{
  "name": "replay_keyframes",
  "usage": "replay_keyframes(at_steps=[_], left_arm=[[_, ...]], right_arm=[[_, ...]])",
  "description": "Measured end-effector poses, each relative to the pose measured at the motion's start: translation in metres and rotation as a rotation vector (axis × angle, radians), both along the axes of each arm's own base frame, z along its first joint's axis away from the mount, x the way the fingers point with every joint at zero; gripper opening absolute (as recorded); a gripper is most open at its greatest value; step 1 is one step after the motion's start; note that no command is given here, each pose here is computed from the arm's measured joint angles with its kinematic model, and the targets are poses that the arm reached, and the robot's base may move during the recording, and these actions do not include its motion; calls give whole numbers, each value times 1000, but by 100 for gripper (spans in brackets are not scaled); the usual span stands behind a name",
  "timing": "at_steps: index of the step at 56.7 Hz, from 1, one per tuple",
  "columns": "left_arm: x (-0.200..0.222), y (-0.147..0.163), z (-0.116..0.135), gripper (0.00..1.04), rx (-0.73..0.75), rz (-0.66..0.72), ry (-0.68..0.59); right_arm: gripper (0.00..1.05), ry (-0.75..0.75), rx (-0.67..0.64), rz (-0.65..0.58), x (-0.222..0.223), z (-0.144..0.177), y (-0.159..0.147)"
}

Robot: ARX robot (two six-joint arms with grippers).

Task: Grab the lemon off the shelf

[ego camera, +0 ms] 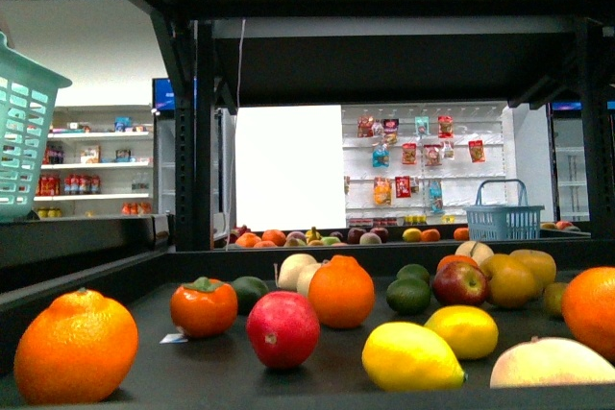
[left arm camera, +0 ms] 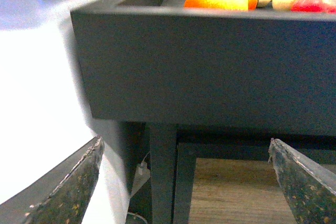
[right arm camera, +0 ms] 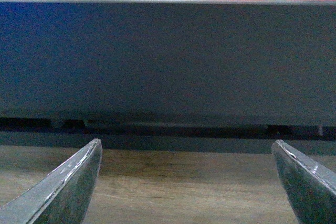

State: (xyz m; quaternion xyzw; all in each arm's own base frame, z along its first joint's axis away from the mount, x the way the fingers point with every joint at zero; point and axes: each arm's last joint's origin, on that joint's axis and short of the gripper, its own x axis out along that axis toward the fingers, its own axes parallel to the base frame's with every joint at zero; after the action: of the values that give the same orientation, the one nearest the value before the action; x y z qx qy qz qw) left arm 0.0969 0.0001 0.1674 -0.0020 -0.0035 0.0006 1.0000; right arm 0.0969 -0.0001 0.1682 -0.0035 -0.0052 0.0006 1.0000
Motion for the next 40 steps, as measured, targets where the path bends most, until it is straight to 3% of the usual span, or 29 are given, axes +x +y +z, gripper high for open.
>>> replay_keyframes(at_steps=[40], left_arm=[[0, 0, 0, 97, 0, 0, 0]], right_arm=[[97, 0, 3, 0, 0, 0, 0]])
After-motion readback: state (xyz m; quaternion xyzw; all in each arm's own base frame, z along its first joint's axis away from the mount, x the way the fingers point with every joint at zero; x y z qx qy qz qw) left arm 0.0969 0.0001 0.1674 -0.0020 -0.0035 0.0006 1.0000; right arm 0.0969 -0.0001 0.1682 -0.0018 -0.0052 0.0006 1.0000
